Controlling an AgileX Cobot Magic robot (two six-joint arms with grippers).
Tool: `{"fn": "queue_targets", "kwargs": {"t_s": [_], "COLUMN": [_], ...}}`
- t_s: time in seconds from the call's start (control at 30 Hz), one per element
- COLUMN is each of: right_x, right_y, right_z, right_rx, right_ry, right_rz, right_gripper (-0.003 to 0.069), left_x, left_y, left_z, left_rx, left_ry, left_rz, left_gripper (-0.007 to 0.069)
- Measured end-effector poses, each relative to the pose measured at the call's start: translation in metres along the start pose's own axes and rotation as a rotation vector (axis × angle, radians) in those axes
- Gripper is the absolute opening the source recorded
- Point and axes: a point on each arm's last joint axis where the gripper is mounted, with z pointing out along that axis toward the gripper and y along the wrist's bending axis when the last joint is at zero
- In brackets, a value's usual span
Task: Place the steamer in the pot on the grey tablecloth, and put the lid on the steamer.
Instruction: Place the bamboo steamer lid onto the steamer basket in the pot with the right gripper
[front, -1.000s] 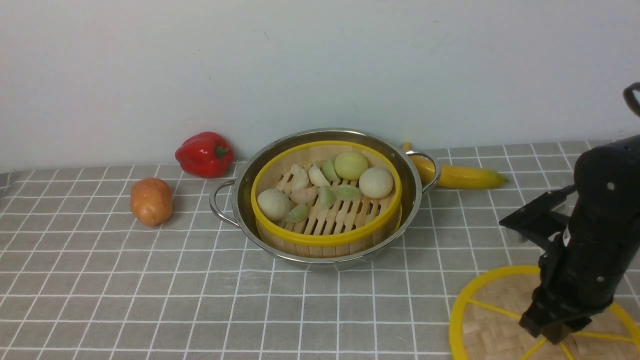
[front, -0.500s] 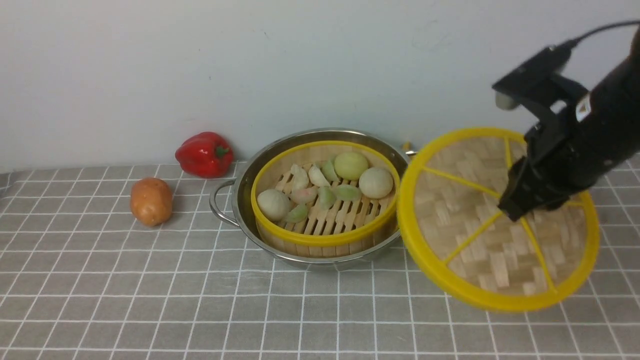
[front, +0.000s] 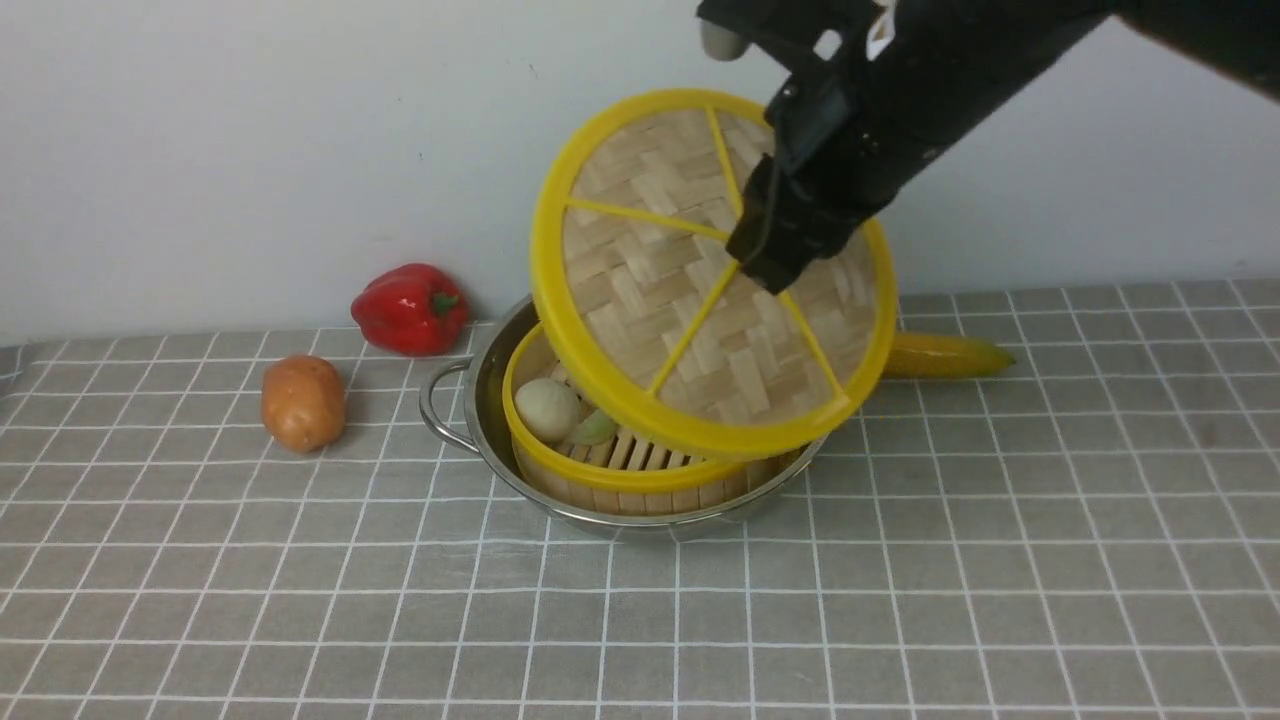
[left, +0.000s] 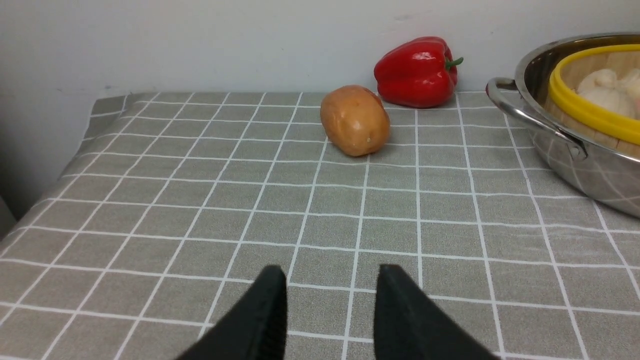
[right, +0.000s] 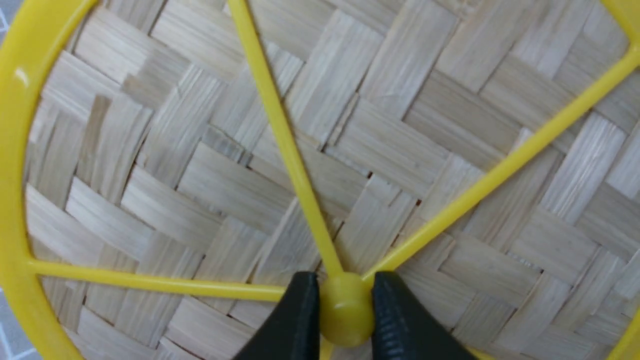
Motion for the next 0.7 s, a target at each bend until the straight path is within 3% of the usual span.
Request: {"fn": "queue_targets", "kwargs": {"t_s": [0.37, 0.7], "right_x": [-0.005, -0.007], "right_y": [-0.002, -0.006], "right_z": [0.069, 0.081], "right_rx": [-0.033, 0.003], "right_ry": [0.030, -0.018], "right_rz": [-0.080, -0.087], "right_gripper": [0.0148, 0.0148], "left_x": [0.000, 0.000], "left_y": [0.000, 0.000], "left_z": [0.000, 0.000], "left_rx": [0.000, 0.000], "left_ry": [0.000, 0.000], "left_rz": [0.000, 0.000], "left_gripper": [0.0243, 0.0243]}}
